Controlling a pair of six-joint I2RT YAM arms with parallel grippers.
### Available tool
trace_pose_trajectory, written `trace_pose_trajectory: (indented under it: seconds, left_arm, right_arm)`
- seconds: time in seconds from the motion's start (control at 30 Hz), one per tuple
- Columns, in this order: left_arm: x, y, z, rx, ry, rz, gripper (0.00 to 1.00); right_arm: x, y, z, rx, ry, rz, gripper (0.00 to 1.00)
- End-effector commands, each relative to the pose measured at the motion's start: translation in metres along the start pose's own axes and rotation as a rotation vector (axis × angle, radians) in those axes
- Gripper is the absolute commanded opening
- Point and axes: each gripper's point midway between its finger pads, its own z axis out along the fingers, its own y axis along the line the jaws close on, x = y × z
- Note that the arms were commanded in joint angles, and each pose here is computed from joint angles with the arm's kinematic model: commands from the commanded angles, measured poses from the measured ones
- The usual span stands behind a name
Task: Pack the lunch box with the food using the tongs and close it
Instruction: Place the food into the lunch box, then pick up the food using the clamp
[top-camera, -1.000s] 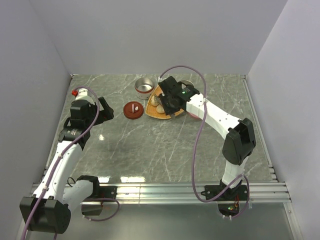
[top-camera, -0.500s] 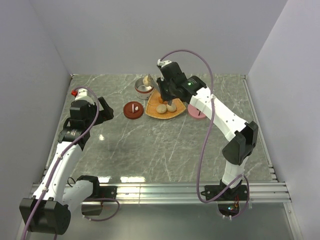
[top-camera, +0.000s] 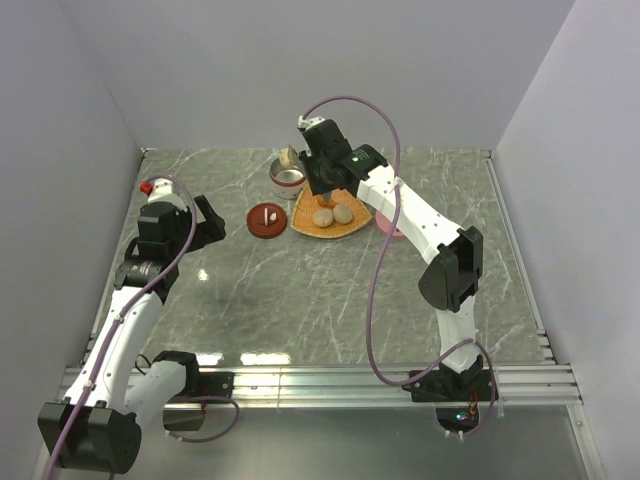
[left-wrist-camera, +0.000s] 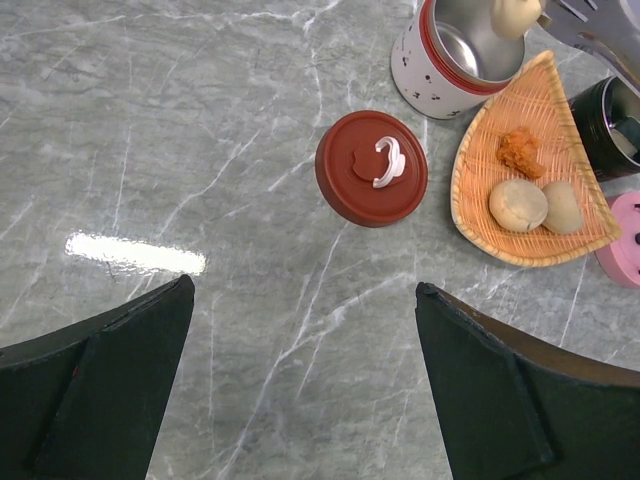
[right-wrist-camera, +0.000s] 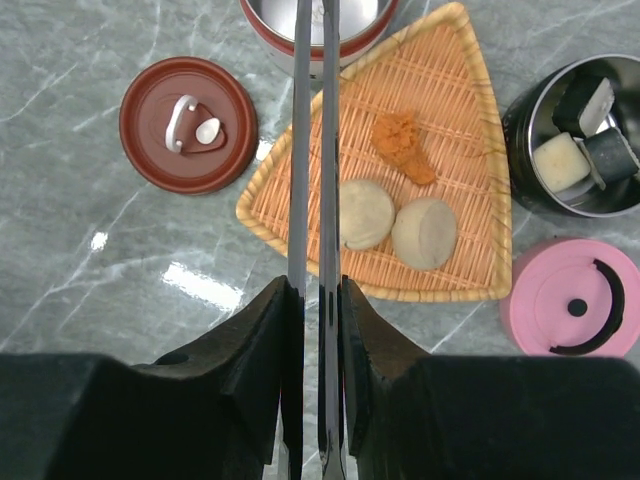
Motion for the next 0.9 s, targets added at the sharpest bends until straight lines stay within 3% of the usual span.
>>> trace_pose_trajectory:
  seconds: [0.0, 0.23, 0.63, 0.87]
  left_arm:
    - [-0.011, -0.003, -0.006, 0.009, -0.043, 0.014, 0.99]
    - [-0.012, -0.004, -0.006, 0.014, -0.041, 0.015, 1.00]
    - [-0.010, -0.004, -0.005, 0.016, -0.035, 0.011, 1.00]
    - [-0.008, -0.005, -0.004, 0.019, -0.032, 0.005, 0.99]
  right_arm:
    - [-0.028, -0.004, -0.019, 0.015, -0.095, -0.002, 0.33]
    - [-0.024, -0.007, -0.020, 0.014, -0.094, 0.006, 0.45]
    - [-0.026, -0.009, -0.051, -0.008, -0.135, 0.024, 0.45]
    - [0.025, -0.029, -0.075, 0.039, -0.082, 0.032, 0.45]
